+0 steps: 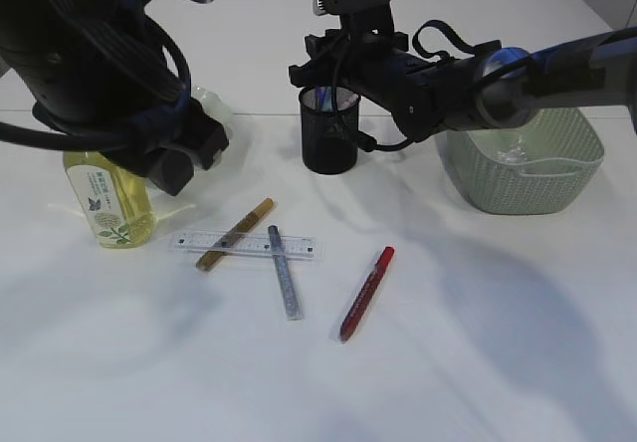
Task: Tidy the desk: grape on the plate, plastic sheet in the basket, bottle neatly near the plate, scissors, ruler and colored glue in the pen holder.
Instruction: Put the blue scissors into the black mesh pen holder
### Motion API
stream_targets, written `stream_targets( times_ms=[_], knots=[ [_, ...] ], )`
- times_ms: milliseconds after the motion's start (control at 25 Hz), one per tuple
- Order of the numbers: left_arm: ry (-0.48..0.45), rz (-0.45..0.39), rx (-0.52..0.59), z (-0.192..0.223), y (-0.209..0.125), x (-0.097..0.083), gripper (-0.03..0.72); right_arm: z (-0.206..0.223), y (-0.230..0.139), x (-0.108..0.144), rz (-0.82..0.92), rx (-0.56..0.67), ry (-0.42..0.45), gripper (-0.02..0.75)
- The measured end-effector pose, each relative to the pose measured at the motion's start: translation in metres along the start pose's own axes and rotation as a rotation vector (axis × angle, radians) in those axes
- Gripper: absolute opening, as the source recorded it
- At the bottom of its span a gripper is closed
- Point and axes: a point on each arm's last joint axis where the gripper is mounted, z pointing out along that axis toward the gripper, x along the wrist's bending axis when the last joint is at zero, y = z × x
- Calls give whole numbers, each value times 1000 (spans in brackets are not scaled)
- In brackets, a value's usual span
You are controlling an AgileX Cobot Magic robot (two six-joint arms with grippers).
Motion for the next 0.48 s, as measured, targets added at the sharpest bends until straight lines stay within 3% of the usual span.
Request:
stream_targets(
  times_ms=[160,480],
  knots=[
    [1,0,4,0,0,0,360,0,0,0,1,4,0,326],
    [8,2,8,0,-1,1,360,-3,5,-1,3,89,5,345]
  ],
)
